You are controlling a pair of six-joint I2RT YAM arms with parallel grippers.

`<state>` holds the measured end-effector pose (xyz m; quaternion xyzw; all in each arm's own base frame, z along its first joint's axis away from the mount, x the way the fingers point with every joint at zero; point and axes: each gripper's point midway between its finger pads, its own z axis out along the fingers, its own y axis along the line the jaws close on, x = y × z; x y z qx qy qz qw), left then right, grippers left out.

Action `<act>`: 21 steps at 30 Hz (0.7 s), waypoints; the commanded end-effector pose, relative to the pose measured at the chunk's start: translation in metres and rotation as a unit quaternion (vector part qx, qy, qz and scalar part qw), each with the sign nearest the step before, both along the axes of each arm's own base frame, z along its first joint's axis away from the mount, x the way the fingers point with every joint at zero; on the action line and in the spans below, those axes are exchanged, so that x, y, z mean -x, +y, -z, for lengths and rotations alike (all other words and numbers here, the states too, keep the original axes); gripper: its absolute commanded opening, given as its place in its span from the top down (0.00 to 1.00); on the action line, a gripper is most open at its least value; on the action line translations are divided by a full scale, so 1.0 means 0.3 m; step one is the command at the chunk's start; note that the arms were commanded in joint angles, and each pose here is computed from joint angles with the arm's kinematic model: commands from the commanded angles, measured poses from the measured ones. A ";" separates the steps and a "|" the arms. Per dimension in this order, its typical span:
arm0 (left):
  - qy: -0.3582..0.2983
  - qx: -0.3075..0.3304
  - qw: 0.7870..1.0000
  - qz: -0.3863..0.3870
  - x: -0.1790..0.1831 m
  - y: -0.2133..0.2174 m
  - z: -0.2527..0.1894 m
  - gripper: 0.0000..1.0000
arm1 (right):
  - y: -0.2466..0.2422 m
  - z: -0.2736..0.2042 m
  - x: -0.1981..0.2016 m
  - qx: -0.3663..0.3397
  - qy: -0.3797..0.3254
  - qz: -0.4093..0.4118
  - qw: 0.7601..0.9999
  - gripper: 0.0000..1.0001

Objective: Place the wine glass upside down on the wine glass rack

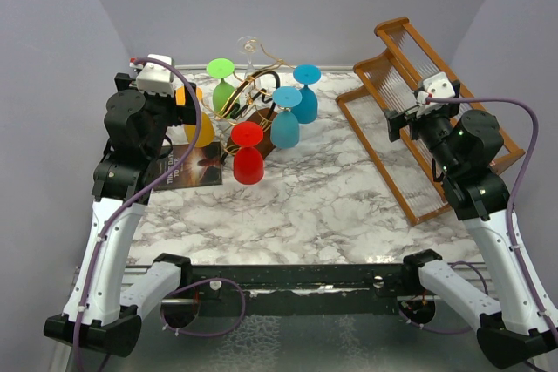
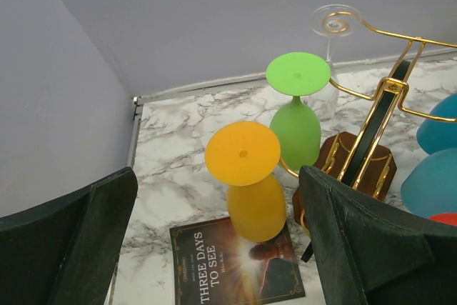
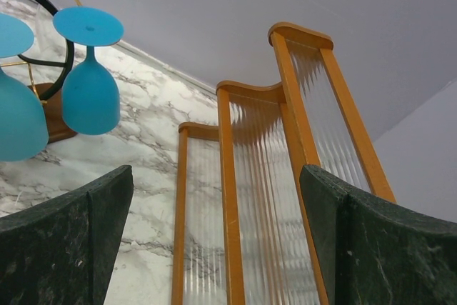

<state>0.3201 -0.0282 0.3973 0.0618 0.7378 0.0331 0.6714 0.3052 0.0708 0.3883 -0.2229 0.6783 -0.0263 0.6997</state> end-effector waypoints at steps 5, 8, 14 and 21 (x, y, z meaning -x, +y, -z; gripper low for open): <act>-0.008 0.009 1.000 0.010 0.002 -0.011 -0.020 0.01 | -0.001 -0.022 0.009 -0.009 -0.009 -0.003 1.000 0.00; -0.006 0.008 1.000 0.006 0.001 -0.007 -0.013 0.01 | -0.009 -0.023 0.003 -0.008 -0.009 0.005 1.000 0.00; -0.006 0.007 1.000 0.004 0.003 -0.003 -0.015 0.01 | -0.007 -0.017 0.002 -0.007 -0.006 0.002 1.000 0.00; -0.007 0.008 1.000 0.009 0.003 -0.009 -0.016 0.01 | -0.005 -0.022 0.001 -0.007 -0.005 -0.001 1.000 0.00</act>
